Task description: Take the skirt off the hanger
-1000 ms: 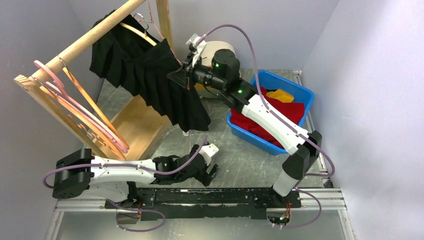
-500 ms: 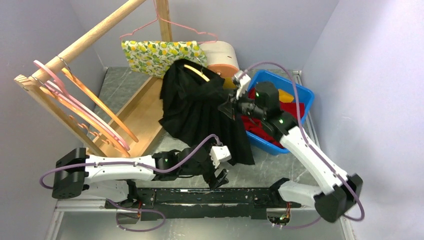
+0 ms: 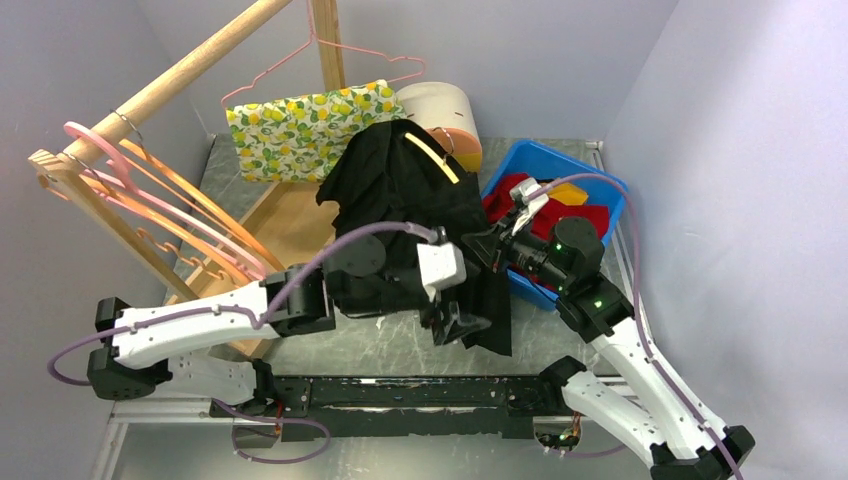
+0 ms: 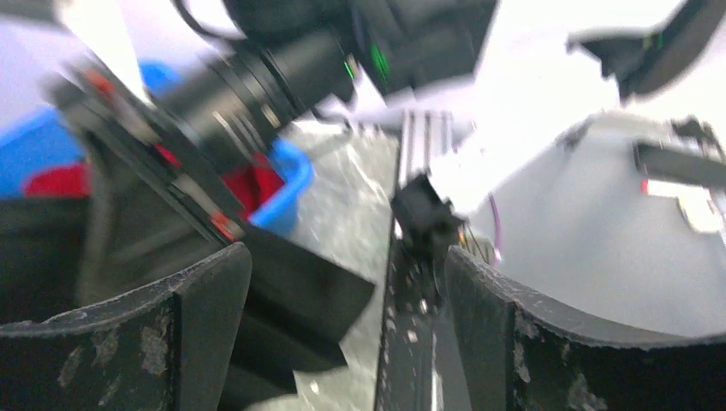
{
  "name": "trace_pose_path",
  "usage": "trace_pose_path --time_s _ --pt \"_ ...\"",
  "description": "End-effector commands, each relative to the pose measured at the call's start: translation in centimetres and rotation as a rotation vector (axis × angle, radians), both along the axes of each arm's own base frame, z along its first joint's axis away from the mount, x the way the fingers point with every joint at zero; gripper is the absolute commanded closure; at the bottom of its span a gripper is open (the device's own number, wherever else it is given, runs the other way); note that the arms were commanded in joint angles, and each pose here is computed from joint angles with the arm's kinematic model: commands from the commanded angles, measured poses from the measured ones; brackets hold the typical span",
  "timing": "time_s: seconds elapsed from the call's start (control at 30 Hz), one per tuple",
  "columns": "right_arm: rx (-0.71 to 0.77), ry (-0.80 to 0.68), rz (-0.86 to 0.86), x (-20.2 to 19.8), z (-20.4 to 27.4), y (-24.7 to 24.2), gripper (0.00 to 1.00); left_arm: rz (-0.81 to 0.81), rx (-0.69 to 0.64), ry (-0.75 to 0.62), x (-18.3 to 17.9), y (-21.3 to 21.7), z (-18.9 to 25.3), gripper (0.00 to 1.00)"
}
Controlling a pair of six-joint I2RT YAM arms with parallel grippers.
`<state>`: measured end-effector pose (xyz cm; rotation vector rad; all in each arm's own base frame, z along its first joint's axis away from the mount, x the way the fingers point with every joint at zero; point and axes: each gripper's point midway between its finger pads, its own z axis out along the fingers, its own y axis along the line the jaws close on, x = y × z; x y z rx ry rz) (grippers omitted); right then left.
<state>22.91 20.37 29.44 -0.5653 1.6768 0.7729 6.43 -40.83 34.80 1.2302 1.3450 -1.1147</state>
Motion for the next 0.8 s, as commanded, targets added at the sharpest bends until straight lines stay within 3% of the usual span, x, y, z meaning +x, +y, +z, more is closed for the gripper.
trace_pose_path --time_s 0.0,0.2,0.27,0.4,0.6,0.77 --pt "0.132 -0.172 -0.021 0.1 5.6 -0.3 1.0 0.247 -0.041 -0.011 4.2 0.5 5.2 0.13" --pt "0.118 -0.191 -0.013 -0.4 6.3 -0.5 1.0 0.587 -0.121 0.176 11.8 2.9 8.8 0.17" --pt "0.124 -0.201 0.003 -0.8 6.6 -0.4 1.0 0.603 -0.182 0.251 13.8 3.8 9.8 0.23" --pt "0.122 -0.204 0.042 -1.4 6.9 -0.1 1.0 0.609 -0.245 0.275 15.9 4.7 11.0 0.39" --pt "0.115 -0.196 0.08 -1.9 6.9 0.3 1.0 0.584 -0.24 0.265 16.9 3.6 11.3 0.3" --pt "0.124 -0.197 0.133 -2.7 7.3 0.8 1.0 0.649 -0.22 0.225 18.7 3.4 11.2 0.39"
